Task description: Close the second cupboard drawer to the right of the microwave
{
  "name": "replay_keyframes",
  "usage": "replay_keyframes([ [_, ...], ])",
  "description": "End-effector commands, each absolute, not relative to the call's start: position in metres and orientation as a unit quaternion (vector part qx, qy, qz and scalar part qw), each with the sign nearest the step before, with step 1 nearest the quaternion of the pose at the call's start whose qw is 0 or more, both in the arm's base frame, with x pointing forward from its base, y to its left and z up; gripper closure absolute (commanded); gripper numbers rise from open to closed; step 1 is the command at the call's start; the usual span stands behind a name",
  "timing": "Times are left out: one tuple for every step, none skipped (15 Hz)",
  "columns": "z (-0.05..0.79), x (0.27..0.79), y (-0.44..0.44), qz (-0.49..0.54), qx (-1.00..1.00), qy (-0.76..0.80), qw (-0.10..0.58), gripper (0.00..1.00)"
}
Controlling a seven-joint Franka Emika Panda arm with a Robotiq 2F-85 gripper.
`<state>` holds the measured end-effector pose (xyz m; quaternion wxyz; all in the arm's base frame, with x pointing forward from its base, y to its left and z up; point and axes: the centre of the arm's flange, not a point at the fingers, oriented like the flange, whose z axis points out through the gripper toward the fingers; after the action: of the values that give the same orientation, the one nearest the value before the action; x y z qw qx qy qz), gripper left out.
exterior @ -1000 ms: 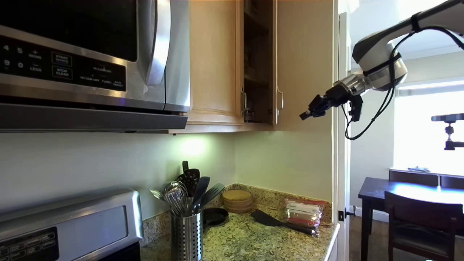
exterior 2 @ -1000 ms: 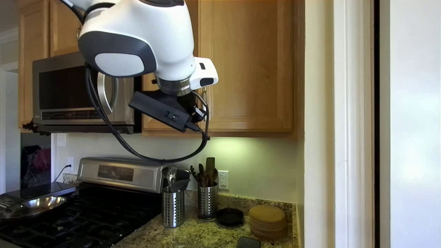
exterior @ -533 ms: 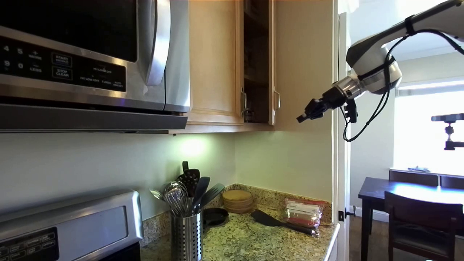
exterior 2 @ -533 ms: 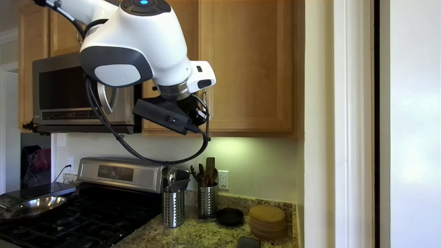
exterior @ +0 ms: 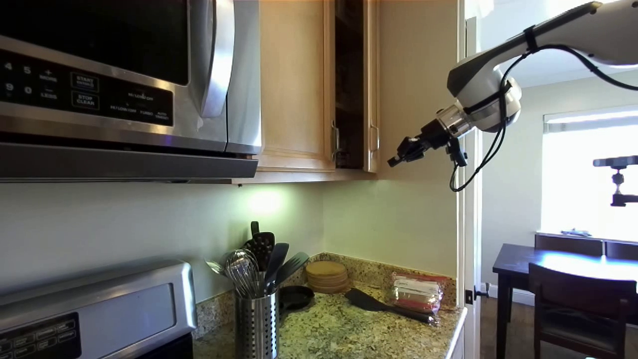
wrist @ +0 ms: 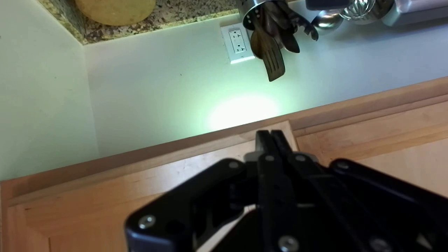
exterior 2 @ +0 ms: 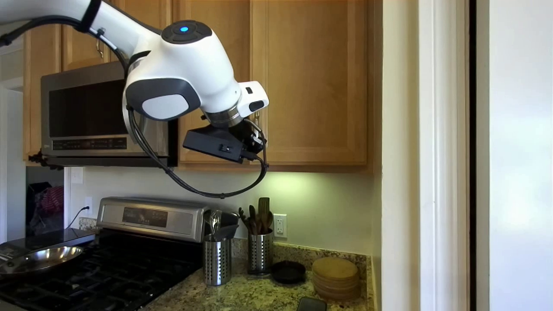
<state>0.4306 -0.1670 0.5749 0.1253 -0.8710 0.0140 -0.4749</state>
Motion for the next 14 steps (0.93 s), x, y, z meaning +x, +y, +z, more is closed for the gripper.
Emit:
replay_keyframes([
  [0.576, 0.475, -0.157, -0.489, -0.865, 0.018, 0.11, 0.95],
  [0.575, 0.485, -0.154, -0.491, -0.865, 0.018, 0.106, 0.96],
  [0.575, 0.495, -0.151, -0.493, -0.864, 0.019, 0.103, 0.95],
  [0.575, 0.504, -0.149, -0.494, -0.863, 0.018, 0.101, 0.96],
  [0.574, 0.513, -0.147, -0.496, -0.862, 0.019, 0.099, 0.96],
  [0.574, 0.521, -0.145, -0.499, -0.861, 0.02, 0.098, 0.96],
  [0.574, 0.529, -0.143, -0.5, -0.86, 0.02, 0.098, 0.96],
  [0.574, 0.537, -0.141, -0.501, -0.86, 0.022, 0.098, 0.96],
  [0.575, 0.544, -0.139, -0.501, -0.86, 0.022, 0.098, 0.96],
  [0.574, 0.55, -0.136, -0.5, -0.86, 0.021, 0.1, 0.96],
  [0.574, 0.555, -0.135, -0.499, -0.861, 0.021, 0.099, 0.96],
  [0.574, 0.557, -0.133, -0.497, -0.862, 0.019, 0.097, 0.96],
  [0.572, 0.557, -0.135, -0.491, -0.866, 0.016, 0.095, 0.96],
  [0.567, 0.554, -0.139, -0.481, -0.872, 0.013, 0.094, 0.96],
])
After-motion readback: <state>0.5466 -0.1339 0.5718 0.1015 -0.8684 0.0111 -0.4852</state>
